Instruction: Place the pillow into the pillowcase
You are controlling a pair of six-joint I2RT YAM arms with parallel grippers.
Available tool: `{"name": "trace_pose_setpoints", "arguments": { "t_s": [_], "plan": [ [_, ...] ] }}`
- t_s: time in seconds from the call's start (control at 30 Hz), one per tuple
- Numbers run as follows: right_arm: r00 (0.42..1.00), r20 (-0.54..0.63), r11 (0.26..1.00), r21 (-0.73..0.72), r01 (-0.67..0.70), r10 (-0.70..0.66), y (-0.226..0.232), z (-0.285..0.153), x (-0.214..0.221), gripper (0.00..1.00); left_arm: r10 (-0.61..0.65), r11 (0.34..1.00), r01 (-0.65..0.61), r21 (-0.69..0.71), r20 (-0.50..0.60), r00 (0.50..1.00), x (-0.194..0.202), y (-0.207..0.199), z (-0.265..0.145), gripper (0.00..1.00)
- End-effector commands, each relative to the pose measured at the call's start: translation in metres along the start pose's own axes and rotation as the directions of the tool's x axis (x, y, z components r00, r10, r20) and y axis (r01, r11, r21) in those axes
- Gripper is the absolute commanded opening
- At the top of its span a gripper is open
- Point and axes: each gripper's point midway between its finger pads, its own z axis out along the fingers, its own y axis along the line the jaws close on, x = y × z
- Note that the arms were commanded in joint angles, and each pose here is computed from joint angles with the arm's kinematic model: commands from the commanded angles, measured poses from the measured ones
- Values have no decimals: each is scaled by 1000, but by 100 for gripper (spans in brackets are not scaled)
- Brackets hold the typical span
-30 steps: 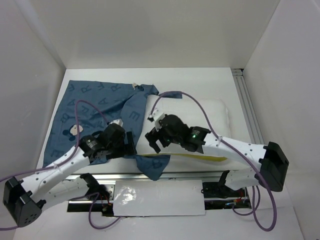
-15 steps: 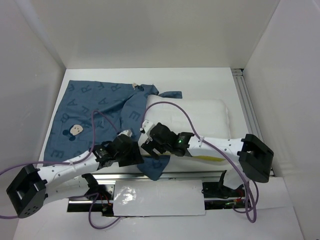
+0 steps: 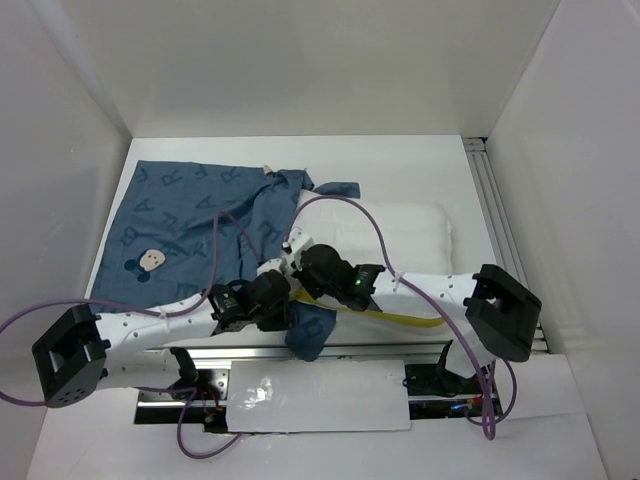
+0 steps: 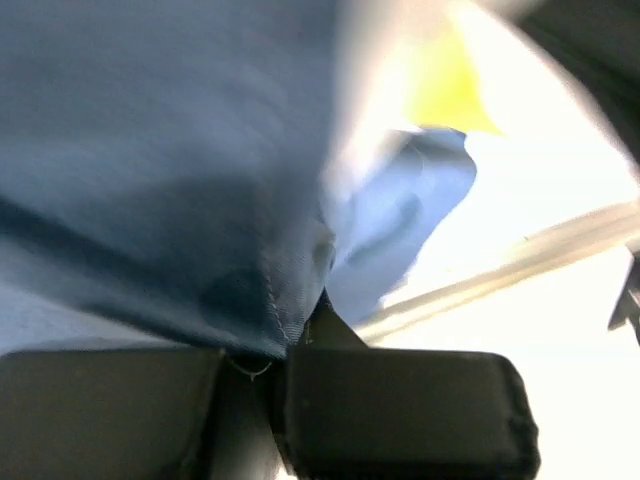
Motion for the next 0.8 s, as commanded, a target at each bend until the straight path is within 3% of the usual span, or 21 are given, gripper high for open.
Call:
{"name": "trace_pose_setpoints", "arguments": {
  "t_s": [0.0, 0.1, 0.3, 0.5, 0.53, 0.63, 0.73, 0.77],
  "plan": [
    [925, 350, 986, 22, -163, 145, 7, -19, -110, 0, 82, 983, -89, 161, 50, 995, -2, -60, -28, 0],
    [883, 427, 969, 53, -240, 196, -1, -23, -147, 0, 160, 963, -160, 219, 20, 987, 12, -86, -43, 0],
    [830, 456, 927, 28, -375, 322, -4, -17, -166, 0, 275, 939, -246, 239, -95, 957, 49, -100, -40, 0],
    [846, 328, 907, -134, -399, 420, 19, -2, -121, 0, 263, 926, -235, 295, -61, 963, 45, -114, -50, 0],
    [868, 278, 911, -150, -384, 411, 25, 5, -95, 0, 256, 925, -234, 299, -37, 966, 40, -116, -54, 0],
    [865, 235, 875, -326, -359, 443, 55, -1, -82, 12, 252, 897, -251, 363, 46, 967, 25, -129, -73, 0],
    [869, 185, 849, -382, -366, 458, 64, 1, -65, 17, 261, 882, -268, 388, 70, 963, 22, -133, -80, 19],
    [870, 211, 855, -390, -342, 445, 60, -5, -73, 26, 261, 882, -268, 389, 70, 963, 21, -134, -82, 23]
  ]
}}
